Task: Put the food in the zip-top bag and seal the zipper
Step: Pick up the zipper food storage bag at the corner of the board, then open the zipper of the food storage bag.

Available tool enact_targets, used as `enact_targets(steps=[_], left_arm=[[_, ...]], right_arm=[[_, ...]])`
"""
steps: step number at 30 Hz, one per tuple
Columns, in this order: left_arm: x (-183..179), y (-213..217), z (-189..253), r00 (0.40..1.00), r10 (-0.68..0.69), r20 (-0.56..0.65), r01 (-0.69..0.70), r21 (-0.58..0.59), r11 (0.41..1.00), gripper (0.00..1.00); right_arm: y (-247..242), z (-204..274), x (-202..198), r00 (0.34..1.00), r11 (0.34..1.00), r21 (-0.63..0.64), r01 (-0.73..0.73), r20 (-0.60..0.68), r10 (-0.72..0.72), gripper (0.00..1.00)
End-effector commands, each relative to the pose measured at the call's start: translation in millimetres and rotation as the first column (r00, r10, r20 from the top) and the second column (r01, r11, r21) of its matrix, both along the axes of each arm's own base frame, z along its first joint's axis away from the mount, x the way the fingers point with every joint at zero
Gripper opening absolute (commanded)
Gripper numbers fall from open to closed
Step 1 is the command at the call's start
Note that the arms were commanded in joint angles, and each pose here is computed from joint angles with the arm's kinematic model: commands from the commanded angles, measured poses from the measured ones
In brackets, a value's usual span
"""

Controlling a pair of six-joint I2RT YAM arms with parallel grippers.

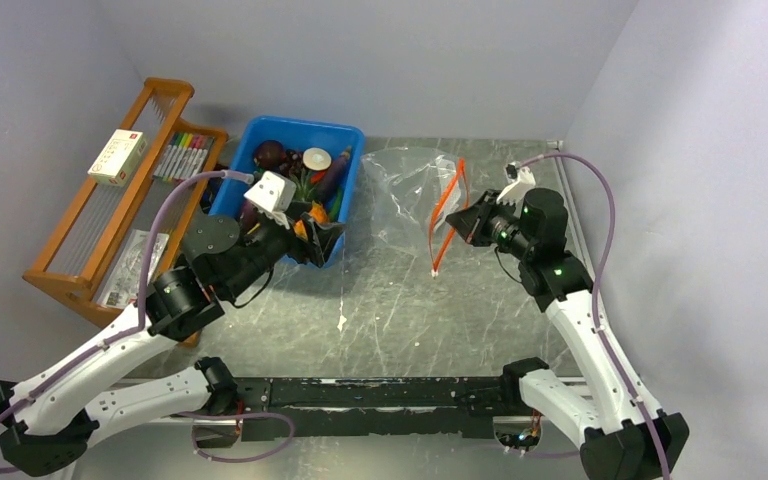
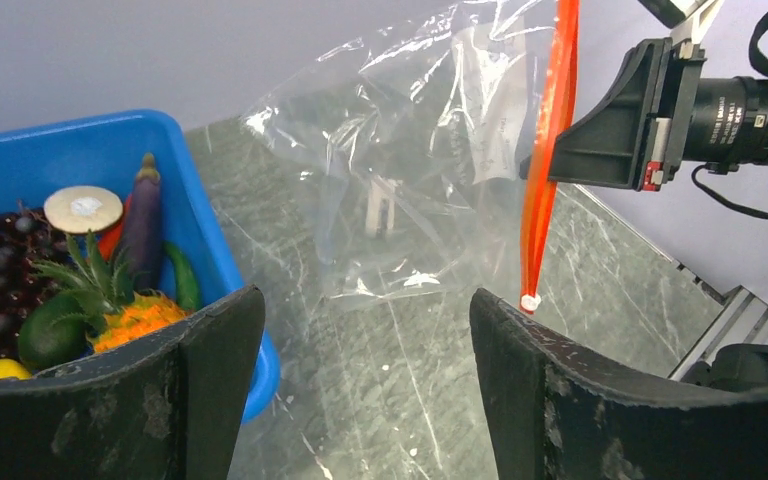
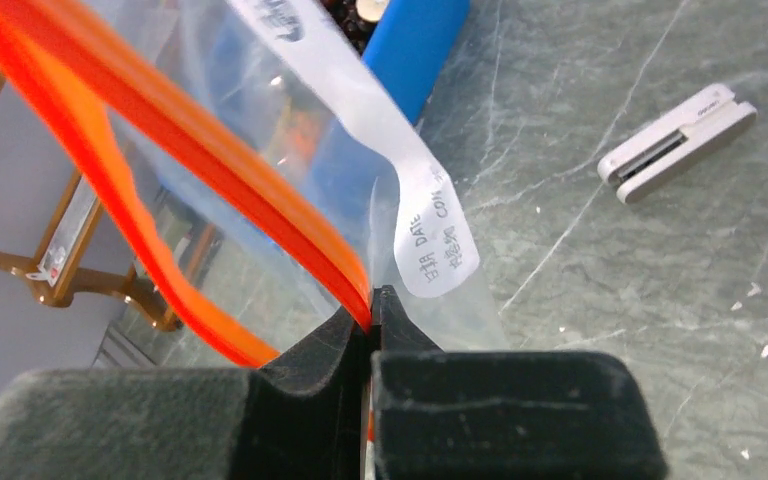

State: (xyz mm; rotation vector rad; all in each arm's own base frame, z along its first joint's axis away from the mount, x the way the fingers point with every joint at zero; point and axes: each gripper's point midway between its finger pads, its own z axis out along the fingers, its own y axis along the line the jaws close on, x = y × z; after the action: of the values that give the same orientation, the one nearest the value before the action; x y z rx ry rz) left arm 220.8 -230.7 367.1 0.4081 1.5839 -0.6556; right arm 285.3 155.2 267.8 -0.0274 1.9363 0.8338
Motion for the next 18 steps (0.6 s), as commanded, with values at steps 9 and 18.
enact_targets(steps=[9, 18], left_arm=[[2, -44, -34, 0.988, -0.116, -0.103, 0.115, -0.021, 0.993, 0.82], [25, -91, -56, 0.977, -0.164, -0.135, 0.163, -0.020, 0.986, 0.82]], right_arm=[[34, 4, -22, 0.987, 0.995, 0.096, -0.026, -0.157, 0.041, 0.00], [74, -5, -33, 0.974, 0.988, 0.152, -0.035, -0.218, 0.068, 0.00]])
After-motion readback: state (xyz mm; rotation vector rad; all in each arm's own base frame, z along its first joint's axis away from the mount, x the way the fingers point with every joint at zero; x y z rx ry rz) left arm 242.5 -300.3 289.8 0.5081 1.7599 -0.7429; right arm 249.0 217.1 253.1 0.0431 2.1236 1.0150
